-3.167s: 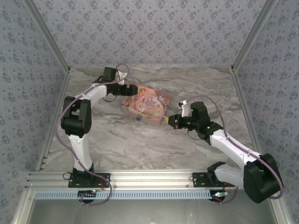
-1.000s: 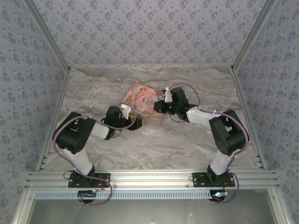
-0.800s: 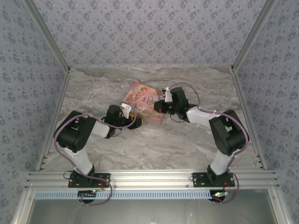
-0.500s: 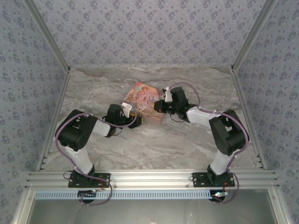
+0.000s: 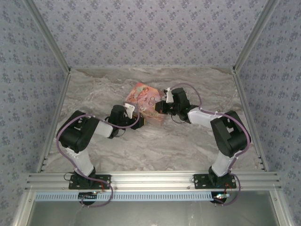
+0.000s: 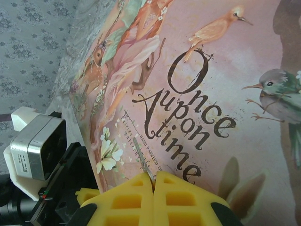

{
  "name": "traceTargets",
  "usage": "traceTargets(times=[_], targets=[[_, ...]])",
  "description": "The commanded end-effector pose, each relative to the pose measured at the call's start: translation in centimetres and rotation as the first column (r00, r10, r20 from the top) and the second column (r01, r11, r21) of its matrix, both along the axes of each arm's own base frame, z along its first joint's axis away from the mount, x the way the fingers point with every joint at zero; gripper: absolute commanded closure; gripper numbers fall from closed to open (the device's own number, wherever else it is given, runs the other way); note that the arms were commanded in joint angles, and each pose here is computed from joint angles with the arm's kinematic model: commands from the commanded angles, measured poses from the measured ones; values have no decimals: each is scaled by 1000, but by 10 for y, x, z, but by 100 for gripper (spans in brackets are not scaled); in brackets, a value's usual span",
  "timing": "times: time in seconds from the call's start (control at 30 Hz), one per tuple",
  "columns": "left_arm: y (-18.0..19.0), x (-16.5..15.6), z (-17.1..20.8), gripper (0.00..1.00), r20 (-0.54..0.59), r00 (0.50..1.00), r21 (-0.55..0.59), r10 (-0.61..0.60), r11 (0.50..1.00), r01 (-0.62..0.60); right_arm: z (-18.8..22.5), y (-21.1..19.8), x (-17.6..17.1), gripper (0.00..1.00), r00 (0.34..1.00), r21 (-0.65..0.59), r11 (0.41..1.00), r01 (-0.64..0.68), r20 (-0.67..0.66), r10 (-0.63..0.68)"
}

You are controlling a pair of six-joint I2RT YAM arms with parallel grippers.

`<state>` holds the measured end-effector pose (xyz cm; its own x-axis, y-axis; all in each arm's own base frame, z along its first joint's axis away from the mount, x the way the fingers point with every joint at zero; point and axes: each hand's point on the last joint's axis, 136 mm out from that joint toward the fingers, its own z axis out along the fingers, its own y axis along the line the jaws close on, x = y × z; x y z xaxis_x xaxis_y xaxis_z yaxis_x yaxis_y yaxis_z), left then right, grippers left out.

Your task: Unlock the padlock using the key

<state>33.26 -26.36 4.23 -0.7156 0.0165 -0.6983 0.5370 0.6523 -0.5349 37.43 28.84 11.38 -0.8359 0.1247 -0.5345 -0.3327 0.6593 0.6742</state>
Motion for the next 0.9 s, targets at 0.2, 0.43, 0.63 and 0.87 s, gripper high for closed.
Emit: traceTargets(times=[0.2,0.43,0.63,0.87], targets=[[-13,14,24,70,50,998,-49,25,999,-22,-29,-3,-16,100,997,-66,998,-23,-71,18],[-17,9,37,76,33,998,-39,44,998,-43,8,-15,-16,100,997,-86,996,-3,75,10],[-27,-1,55,79,-45,996,-60,72,995,-74,18,-34,-48,100,978,-201,979,-8,200,49],[-47,-18,74,83,-191,977,-108,92,988,-114,-7,-39,-99,100,950,-305,952,-31,287,123]])
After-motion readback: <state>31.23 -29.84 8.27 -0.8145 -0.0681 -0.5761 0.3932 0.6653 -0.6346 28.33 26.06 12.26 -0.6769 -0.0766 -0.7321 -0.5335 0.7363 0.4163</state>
